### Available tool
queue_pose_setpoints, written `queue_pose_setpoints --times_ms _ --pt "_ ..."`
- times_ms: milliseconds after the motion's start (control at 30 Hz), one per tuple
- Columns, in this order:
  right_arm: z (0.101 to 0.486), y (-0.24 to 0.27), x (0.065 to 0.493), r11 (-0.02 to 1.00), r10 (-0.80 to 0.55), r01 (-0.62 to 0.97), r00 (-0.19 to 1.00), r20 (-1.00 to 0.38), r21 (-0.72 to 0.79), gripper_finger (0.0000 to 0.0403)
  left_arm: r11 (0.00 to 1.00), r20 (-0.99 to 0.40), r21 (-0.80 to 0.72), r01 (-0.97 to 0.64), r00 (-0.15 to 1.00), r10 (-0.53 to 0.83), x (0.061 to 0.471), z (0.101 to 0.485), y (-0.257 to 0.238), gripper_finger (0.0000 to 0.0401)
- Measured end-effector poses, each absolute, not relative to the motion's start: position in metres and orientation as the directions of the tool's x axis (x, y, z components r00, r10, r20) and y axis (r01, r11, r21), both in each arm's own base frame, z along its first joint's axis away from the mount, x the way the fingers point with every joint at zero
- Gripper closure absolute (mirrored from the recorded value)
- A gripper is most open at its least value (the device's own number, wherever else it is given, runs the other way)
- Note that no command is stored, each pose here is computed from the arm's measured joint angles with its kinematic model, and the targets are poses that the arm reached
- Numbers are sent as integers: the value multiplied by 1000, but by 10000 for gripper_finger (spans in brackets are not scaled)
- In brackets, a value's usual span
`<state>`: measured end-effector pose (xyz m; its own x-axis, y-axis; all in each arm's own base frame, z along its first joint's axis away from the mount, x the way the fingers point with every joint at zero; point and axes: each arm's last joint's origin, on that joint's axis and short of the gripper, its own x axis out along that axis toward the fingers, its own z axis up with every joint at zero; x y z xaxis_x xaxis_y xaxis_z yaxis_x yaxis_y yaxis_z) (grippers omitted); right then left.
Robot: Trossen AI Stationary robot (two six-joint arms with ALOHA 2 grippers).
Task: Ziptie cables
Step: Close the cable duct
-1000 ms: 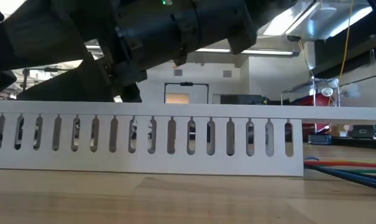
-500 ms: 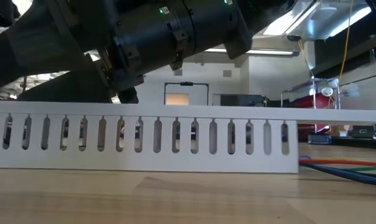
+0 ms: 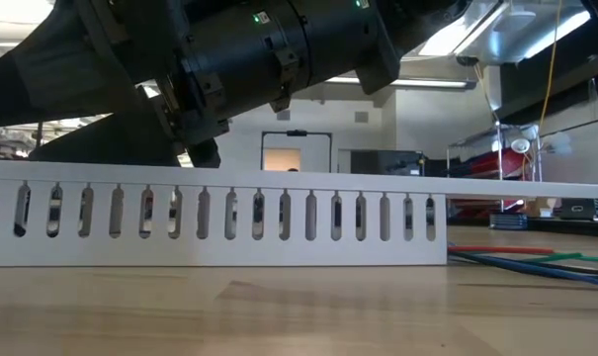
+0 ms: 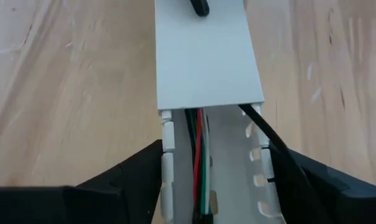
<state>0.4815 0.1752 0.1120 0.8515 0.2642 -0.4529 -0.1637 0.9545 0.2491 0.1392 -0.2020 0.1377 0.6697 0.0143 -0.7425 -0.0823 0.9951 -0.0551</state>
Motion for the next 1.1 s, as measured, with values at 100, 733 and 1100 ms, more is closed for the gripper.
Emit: queue_pose_setpoints --times_ms 100,733,1100 --pt "113 175 481 956 260 -162 853 -453 245 165 995 -744 -39 -90 668 31 139 132 -204 162" --pt "156 191 448 978 201 -123 743 -638 166 165 985 -691 -34 -171 716 101 141 132 -201 164" --pt "157 184 451 988 152 -116 765 -626 98 165 988 -707 -31 -154 702 87 141 131 -201 164"
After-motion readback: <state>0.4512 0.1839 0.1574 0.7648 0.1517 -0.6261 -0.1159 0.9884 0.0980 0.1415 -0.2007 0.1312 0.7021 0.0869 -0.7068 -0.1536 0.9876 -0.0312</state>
